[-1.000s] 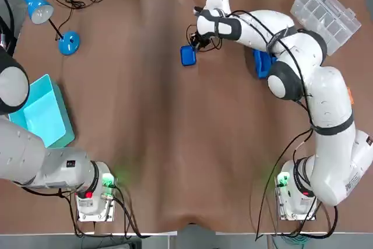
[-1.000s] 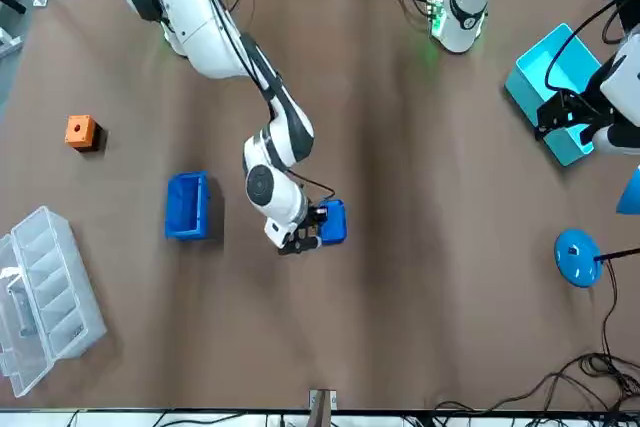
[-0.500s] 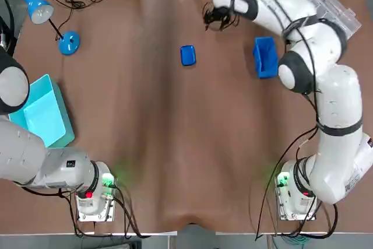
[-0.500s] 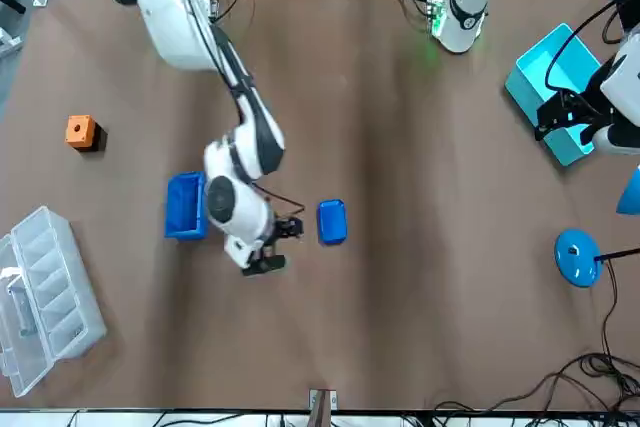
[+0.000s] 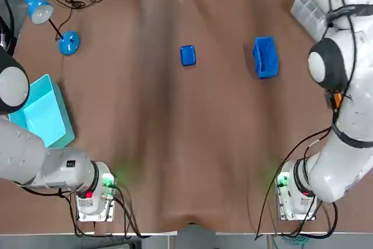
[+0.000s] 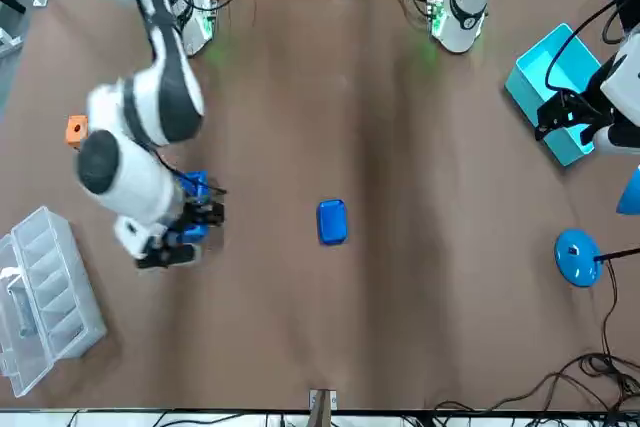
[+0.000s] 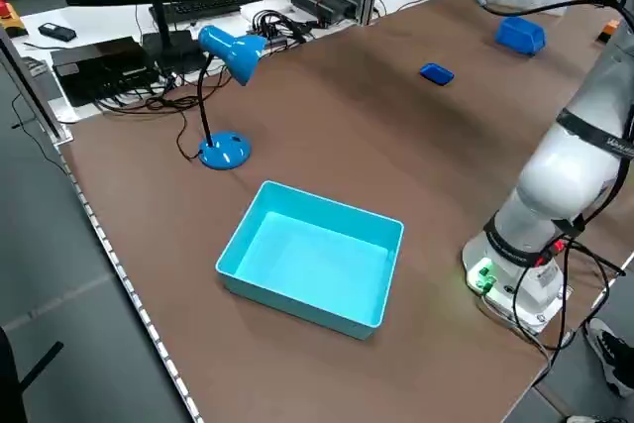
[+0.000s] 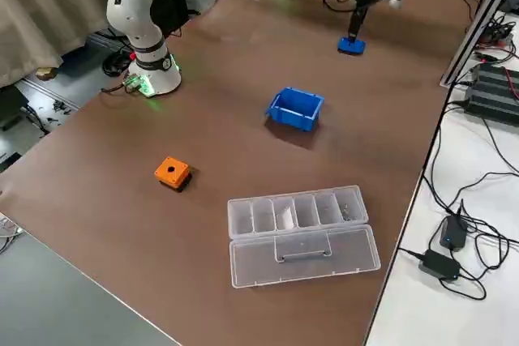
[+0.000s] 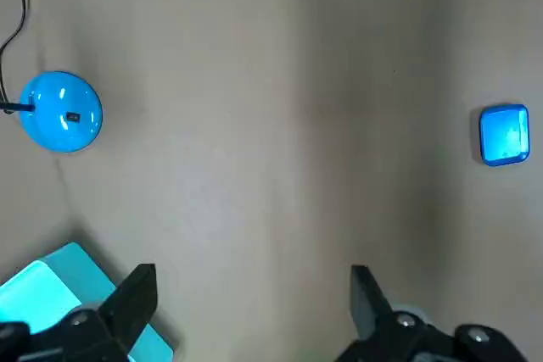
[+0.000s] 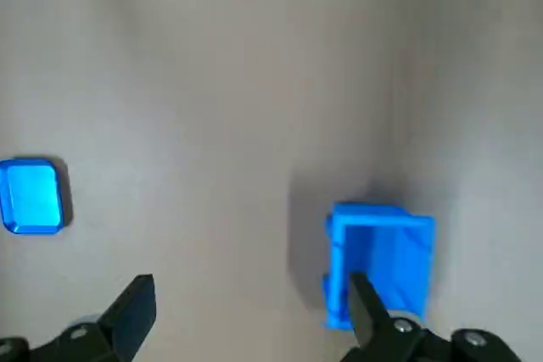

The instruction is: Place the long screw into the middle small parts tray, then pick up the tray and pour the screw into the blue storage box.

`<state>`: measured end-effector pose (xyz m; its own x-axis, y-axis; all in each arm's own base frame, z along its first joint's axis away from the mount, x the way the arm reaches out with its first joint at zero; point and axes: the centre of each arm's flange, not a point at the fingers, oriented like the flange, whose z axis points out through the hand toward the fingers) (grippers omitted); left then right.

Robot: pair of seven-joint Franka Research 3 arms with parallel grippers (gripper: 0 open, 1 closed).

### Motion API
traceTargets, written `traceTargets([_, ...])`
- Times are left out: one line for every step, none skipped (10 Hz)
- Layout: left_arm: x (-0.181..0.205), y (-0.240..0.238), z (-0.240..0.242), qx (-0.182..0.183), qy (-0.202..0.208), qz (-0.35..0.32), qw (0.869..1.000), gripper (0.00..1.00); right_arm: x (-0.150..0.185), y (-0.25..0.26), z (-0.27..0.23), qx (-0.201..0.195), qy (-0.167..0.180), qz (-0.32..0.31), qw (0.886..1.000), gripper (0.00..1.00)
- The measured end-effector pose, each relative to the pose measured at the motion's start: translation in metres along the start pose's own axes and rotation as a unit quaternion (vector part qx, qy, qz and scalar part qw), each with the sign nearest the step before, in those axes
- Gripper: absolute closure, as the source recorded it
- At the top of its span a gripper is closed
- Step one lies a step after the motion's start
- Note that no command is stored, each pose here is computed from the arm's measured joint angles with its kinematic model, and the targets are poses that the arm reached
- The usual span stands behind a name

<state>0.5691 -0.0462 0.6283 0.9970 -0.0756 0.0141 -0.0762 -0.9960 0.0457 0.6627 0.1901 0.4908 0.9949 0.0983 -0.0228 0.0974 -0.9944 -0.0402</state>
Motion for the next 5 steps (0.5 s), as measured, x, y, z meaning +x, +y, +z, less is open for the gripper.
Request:
traceTargets([0.000, 0.000, 0.000, 0.000, 0.000, 0.000, 1.000, 0.00, -0.008, 0.033, -0.035, -0.003, 0.014, 0.008, 1.000, 0.00])
traceTargets([0.000, 0.000, 0.000, 0.000, 0.000, 0.000, 1.000, 0.00, -0.020, 0.068, -0.068, -0.001, 0.020, 0.009, 1.000, 0.00])
traceTargets([0.000, 0.000, 0.000, 0.000, 0.000, 0.000, 1.000, 0.00, -0.035, 0.099, -0.096, -0.007, 0.026, 0.010, 1.000, 0.00])
traceTargets([0.000, 0.000, 0.000, 0.000, 0.000, 0.000, 1.000, 0.00, -0.050, 0.125, -0.120, -0.019, 0.030, 0.015, 0.999, 0.00])
traceTargets([0.000, 0.000, 0.000, 0.000, 0.000, 0.000, 1.000, 0.00, -0.066, 0.144, -0.139, -0.023, 0.027, 0.018, 0.999, 0.00])
